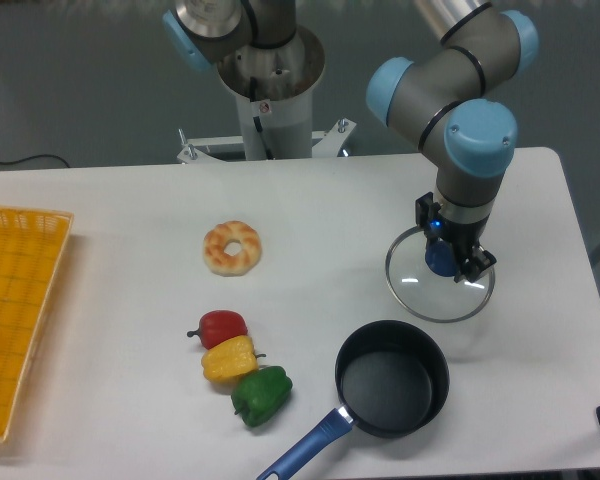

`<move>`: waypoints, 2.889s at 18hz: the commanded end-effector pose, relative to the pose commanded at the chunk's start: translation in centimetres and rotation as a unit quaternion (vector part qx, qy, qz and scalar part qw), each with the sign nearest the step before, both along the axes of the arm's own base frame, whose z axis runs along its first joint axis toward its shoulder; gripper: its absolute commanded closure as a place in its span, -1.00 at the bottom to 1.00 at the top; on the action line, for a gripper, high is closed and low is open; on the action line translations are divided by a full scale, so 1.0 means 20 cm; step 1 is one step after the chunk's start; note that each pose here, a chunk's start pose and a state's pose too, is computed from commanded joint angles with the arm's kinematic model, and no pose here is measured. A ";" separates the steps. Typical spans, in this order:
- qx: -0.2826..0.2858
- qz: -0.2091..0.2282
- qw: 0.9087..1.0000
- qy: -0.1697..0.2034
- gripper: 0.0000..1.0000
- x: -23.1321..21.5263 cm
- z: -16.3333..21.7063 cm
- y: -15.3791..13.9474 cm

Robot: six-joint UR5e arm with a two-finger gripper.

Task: Place the lid on the table
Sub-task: 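Lower the held glass lid toward the table beside the saucepan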

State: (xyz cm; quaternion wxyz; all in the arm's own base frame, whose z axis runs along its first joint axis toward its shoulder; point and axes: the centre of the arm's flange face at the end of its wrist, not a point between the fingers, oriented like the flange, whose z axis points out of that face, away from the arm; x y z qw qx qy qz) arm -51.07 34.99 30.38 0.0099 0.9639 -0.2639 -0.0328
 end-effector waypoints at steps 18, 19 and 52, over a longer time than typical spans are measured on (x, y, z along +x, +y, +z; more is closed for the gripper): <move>0.016 -0.023 1.000 -0.009 -0.01 0.01 -0.19 -0.22; 0.016 -0.023 1.000 -0.009 0.00 0.01 -0.19 -0.22; 0.015 -0.022 1.000 -0.001 0.02 -0.04 -0.37 -0.23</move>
